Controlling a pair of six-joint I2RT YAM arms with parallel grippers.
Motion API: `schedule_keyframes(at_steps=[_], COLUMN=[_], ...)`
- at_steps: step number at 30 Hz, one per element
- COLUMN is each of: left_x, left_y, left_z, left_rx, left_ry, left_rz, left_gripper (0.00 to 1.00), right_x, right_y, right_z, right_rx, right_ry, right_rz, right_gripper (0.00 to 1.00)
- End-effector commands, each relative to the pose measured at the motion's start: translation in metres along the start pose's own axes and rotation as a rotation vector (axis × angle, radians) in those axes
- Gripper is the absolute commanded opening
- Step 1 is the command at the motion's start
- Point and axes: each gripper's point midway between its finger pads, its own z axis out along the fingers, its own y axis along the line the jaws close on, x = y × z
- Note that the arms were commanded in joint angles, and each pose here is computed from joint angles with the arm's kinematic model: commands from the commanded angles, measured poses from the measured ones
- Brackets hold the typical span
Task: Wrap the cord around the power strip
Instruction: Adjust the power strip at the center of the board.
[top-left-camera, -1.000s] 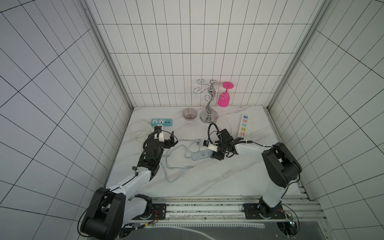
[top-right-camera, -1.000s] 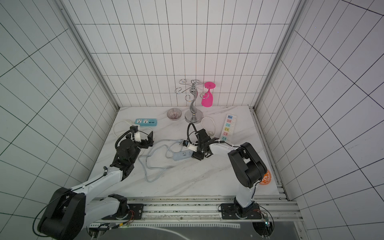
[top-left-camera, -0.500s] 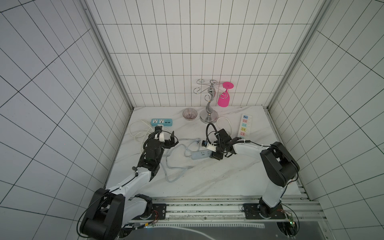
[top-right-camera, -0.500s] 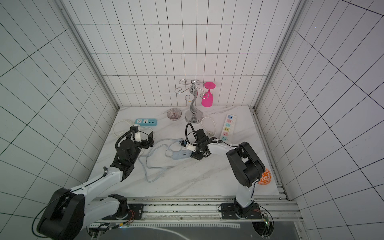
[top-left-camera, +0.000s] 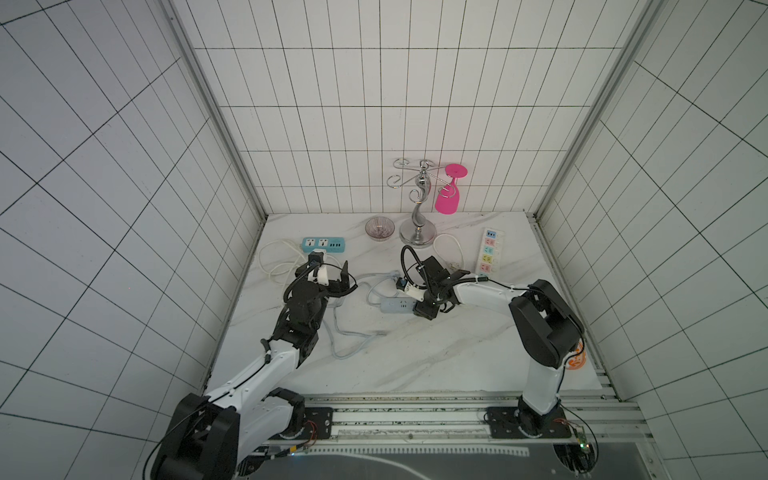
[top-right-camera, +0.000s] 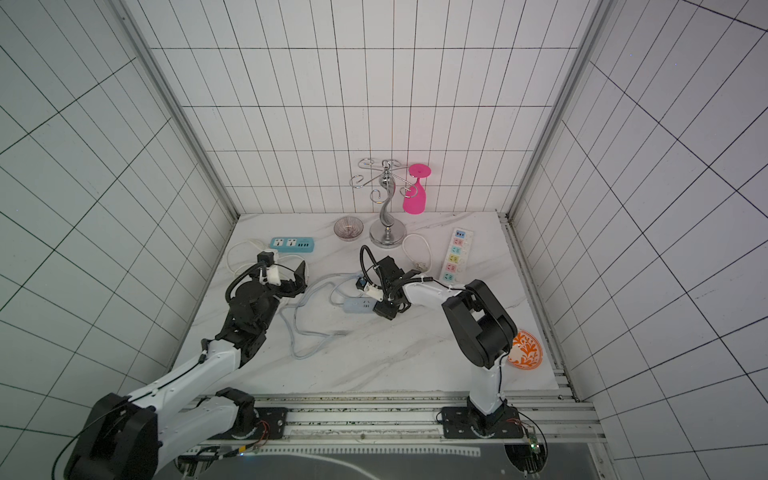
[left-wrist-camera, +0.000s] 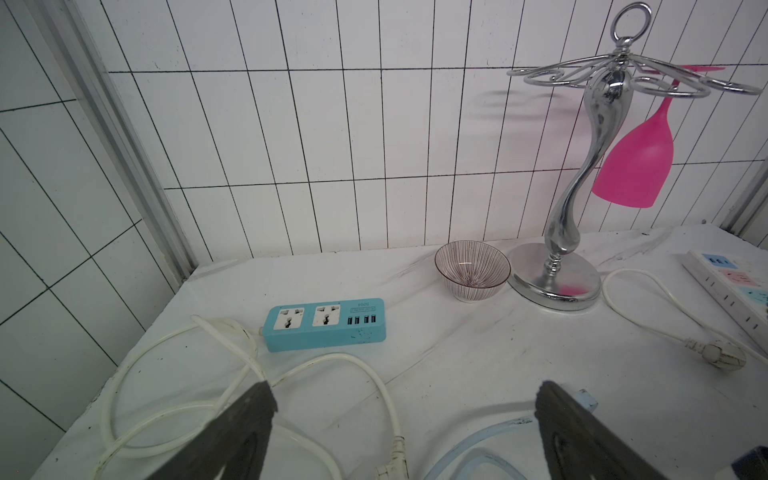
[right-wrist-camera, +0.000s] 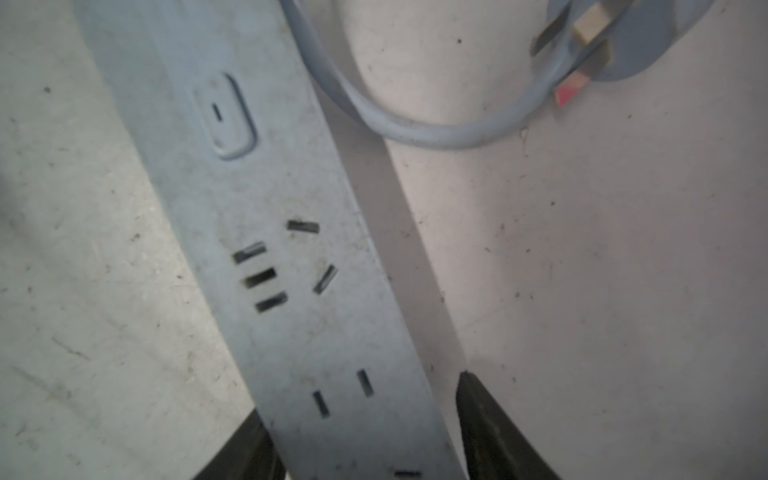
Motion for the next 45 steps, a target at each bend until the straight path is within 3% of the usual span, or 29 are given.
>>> schedule_keyframes(at_steps=[1, 4, 11, 18, 25, 33, 38, 45], left_x=[0.000, 0.001, 0.004, 0.000, -0.002, -0.018, -0.020, -0.014], left_y=[0.001, 0.001, 0.002, 0.001, 0.001, -0.008, -0.011, -0.017], left_z=[-0.001, 0.000, 0.002, 0.002, 0.001, -0.003, -0.006, -0.006], left_rx=[-0.011, -0.014, -0.018, -0.019, -0.016, 0.019, 0.028, 0.041], left_ry=[0.001, 0.006, 0.014, 0.004, 0.003, -0.029, -0.033, -0.024], left_rz=[0.021, 0.027, 0.033, 0.036, 0.041, 0.042, 0.044, 0.071], left_gripper=[0.98, 0.98, 0.98, 0.98, 0.98, 0.98, 0.98, 0.98], right_x=[0.105, 0.089, 0.049, 0.030, 0.027, -0.004, -0.004, 0.005], right_y=[0.113, 0.112, 0.107, 0.095, 0.086, 0.069, 0.066, 0.068], right_z=[0.055, 0.052, 0.044, 0.049, 0.042, -0.014, -0.033, -0.028], right_rx=[-0.345, -0.354, -0.349, -0.240, -0.189, -0.127, -0.104, -0.104], right_ry=[0.403, 0.342, 0.182, 0.052, 0.032, -0.059, -0.057, -0.016], right_rz=[0.347, 0.395, 0.476, 0.469, 0.443, 0.376, 0.362, 0.339], right_gripper=[0.10, 0.00, 0.00, 0.00, 0.00, 0.00, 0.00, 0.00])
